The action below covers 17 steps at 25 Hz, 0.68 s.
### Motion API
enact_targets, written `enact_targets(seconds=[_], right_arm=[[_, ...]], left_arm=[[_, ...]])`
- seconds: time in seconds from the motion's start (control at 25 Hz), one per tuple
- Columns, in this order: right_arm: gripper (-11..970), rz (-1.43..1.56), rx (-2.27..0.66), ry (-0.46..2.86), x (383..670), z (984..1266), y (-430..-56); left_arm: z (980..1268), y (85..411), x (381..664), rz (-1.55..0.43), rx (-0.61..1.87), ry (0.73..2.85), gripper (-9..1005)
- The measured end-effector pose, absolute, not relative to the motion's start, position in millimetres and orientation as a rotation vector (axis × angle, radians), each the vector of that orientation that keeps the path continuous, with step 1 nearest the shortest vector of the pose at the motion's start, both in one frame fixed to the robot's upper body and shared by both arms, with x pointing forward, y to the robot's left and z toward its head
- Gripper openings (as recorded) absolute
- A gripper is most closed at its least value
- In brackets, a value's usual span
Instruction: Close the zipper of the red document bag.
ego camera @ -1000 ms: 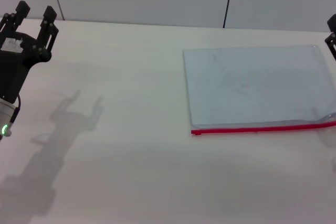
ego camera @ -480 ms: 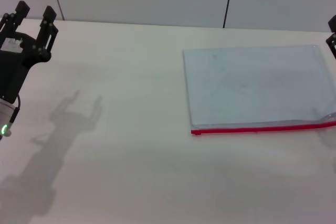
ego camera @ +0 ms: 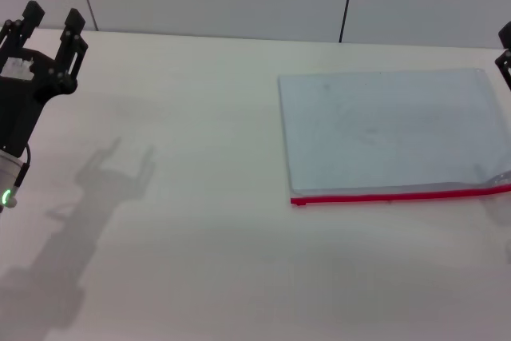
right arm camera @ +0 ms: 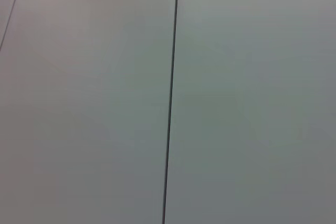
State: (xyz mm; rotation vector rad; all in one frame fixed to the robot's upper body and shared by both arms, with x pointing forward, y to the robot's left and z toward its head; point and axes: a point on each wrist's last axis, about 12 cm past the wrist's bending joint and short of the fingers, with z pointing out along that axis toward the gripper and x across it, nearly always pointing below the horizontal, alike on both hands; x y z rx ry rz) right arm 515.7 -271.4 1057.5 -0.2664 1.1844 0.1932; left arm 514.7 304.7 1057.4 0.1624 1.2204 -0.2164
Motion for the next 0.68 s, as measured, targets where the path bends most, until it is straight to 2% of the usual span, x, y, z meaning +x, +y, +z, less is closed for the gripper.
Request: enact_targets(seconds=[0.68], right_arm=[[759, 0.194, -0.267, 1.183, 516.3, 1057.9, -271.1]], left_arm=[[1057.2, 304.0, 514.6, -0.221, 0.168, 1.222, 559]])
